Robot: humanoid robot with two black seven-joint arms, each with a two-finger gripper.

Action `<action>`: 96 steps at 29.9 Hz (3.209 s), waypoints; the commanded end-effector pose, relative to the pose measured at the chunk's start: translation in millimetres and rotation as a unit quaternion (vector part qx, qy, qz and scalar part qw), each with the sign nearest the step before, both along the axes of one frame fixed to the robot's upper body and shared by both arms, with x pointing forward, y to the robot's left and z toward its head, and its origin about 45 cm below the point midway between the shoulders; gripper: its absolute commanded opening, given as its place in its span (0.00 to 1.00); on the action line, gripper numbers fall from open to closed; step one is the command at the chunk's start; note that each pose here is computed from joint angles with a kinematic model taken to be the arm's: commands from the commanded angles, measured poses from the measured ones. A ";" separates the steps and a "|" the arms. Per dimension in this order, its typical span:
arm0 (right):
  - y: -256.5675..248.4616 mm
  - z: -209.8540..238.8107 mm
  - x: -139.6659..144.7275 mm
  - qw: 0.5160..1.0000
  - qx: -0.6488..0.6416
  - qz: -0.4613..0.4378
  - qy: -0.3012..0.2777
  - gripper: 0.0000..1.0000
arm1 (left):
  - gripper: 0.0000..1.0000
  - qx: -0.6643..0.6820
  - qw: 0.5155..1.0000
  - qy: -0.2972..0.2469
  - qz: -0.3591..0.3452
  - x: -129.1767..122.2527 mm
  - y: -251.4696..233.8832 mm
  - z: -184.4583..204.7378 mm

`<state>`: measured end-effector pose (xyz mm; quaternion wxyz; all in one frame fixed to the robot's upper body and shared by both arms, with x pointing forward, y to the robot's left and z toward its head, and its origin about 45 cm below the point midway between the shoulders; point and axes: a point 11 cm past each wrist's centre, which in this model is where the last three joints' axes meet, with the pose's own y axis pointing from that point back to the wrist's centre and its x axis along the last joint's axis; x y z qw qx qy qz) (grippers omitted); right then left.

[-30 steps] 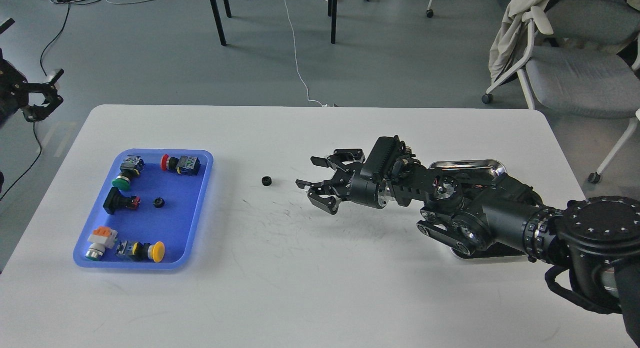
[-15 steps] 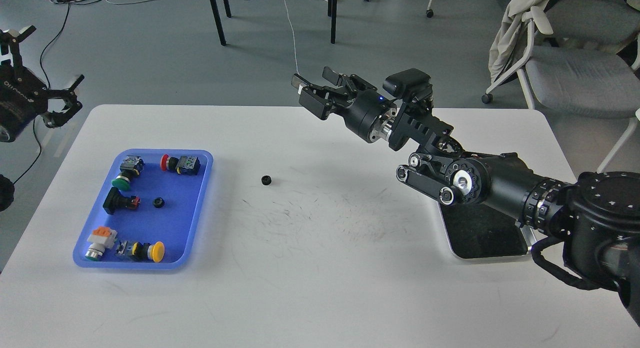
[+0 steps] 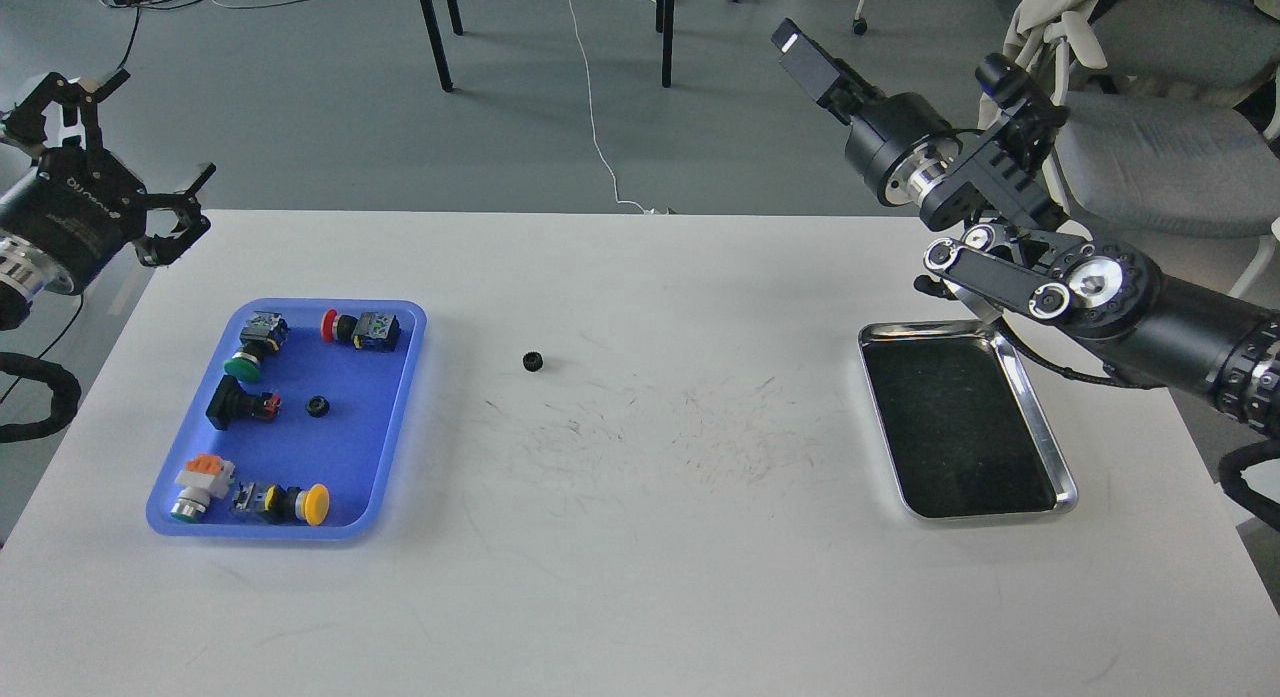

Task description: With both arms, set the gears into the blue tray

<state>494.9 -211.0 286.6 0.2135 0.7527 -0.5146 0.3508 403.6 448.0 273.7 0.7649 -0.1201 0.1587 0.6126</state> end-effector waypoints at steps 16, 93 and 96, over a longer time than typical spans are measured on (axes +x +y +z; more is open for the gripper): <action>-137.5 -19.9 -42.7 0.978 0.093 -0.138 0.128 0.97 | 0.99 0.006 0.997 0.030 -0.066 -5.6 -42.9 -25.7; -94.5 -58.7 -28.6 0.838 0.493 -0.148 0.183 0.98 | 0.99 0.064 0.984 0.054 -0.155 -11.3 -79.1 1.7; -95.1 -62.9 -31.0 0.837 0.493 -0.149 0.185 0.98 | 0.99 0.065 0.983 0.043 -0.168 -7.3 -90.5 5.1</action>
